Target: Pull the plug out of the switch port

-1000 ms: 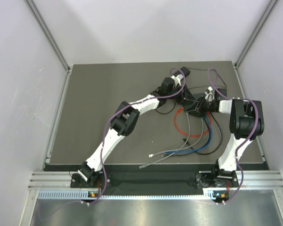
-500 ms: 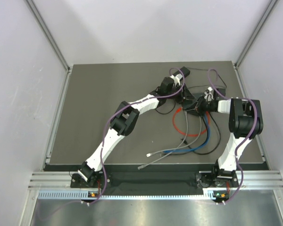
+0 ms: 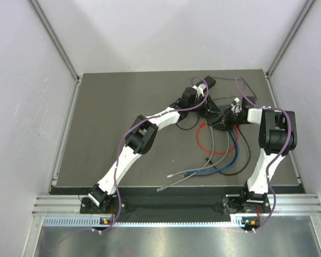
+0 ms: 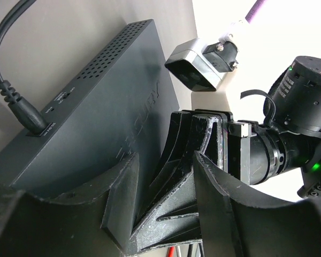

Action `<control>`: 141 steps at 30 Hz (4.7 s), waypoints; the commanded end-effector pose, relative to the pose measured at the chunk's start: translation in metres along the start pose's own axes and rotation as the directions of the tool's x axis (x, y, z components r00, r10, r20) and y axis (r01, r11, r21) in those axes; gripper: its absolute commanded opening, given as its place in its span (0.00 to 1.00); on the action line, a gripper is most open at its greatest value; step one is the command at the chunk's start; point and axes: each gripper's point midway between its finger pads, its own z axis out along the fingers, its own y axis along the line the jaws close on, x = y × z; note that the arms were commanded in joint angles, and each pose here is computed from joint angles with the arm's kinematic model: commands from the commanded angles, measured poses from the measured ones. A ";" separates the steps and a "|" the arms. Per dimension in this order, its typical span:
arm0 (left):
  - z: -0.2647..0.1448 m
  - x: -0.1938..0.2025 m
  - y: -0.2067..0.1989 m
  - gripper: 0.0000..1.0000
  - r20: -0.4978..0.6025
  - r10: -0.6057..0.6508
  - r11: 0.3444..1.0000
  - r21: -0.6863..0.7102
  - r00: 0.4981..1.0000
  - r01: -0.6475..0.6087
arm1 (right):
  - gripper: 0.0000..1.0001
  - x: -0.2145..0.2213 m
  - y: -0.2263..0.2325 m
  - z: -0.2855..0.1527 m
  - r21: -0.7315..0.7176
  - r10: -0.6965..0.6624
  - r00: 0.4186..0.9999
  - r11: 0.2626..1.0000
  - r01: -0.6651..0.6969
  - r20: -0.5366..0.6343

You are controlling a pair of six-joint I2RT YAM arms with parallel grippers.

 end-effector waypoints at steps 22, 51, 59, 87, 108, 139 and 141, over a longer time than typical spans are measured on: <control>0.014 0.050 0.088 0.51 -0.076 -0.142 0.978 -0.163 0.987 0.128 | 0.00 0.013 -0.032 -0.026 0.234 -0.194 0.965 0.960 0.151 0.175; -0.264 -0.130 -0.088 0.70 0.280 0.415 0.761 -0.628 0.865 -0.162 | 0.00 0.006 0.227 -0.037 -0.294 -0.300 0.871 0.855 0.427 0.390; -0.298 -0.048 -0.103 0.85 0.190 0.459 0.868 -0.305 0.868 -0.392 | 0.00 -0.001 0.302 0.007 -0.440 -0.243 0.903 0.809 0.390 0.353; -0.263 -0.030 0.003 0.00 -0.010 0.301 0.788 -0.561 0.954 -0.254 | 0.44 0.010 0.258 -0.021 -0.110 -0.273 0.912 0.941 0.319 0.306; -0.404 -0.125 0.125 0.00 -0.208 0.316 0.239 -0.927 0.926 -0.290 | 0.50 0.003 0.120 -0.053 0.217 -0.342 0.932 0.925 0.312 0.118; -0.196 -0.085 -0.015 0.50 0.104 0.277 0.909 -0.351 0.955 -0.226 | 0.51 -0.096 -0.022 -0.126 0.265 -0.211 0.898 0.958 0.111 0.386; -0.169 -0.081 -0.034 0.49 0.102 0.296 0.932 -0.248 0.950 -0.264 | 0.47 -0.096 -0.024 -0.124 0.222 -0.190 0.903 0.969 0.109 0.385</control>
